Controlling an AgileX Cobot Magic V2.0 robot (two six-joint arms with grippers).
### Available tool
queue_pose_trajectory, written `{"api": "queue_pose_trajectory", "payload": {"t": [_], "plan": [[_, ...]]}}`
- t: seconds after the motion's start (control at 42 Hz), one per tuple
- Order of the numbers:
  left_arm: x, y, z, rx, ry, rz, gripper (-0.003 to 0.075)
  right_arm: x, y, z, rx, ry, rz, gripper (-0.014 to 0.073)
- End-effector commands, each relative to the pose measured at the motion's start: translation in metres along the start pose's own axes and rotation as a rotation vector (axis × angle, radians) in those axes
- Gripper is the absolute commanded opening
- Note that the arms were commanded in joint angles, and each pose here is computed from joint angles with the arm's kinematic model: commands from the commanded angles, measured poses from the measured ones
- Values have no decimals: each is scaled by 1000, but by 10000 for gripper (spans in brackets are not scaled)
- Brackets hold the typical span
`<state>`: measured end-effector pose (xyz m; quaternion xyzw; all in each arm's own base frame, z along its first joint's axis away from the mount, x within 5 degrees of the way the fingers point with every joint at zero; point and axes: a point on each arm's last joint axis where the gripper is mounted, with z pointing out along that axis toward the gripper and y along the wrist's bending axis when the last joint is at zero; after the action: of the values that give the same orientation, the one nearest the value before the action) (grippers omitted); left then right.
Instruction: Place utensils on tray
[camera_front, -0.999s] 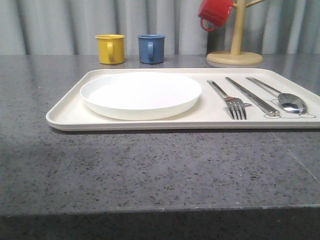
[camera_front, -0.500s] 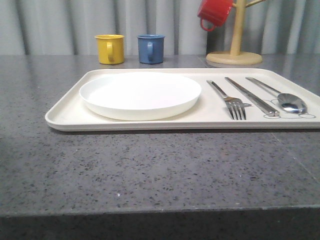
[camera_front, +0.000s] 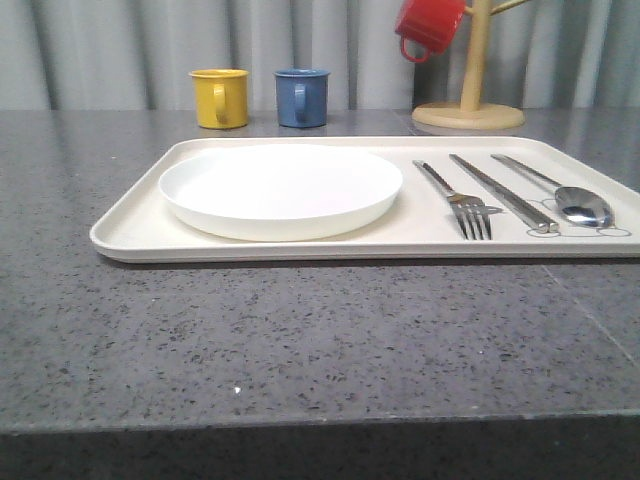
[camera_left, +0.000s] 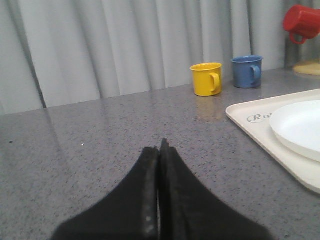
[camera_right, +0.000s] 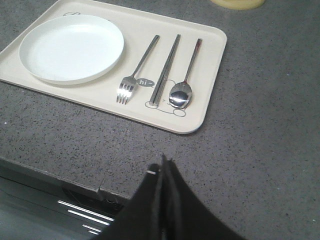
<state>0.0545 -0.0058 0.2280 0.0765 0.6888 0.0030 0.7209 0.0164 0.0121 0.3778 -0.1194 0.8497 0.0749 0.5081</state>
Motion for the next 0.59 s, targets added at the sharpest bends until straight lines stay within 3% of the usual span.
{"api": "queue_pose_trajectory", "payload": {"t": [0.0,0.119,0.571], "plan": [[-1,3,-4,-58,-152,-59,-20,-11,0,-1,4,-75,2,-67],[12,4,-2,-98,-132,-91,-20,-11,0,-1,4,-75,2,-67],[12,3,-2,-93,-126,-46,-20,-11,0,-1,4,-74,2,-67]]}}
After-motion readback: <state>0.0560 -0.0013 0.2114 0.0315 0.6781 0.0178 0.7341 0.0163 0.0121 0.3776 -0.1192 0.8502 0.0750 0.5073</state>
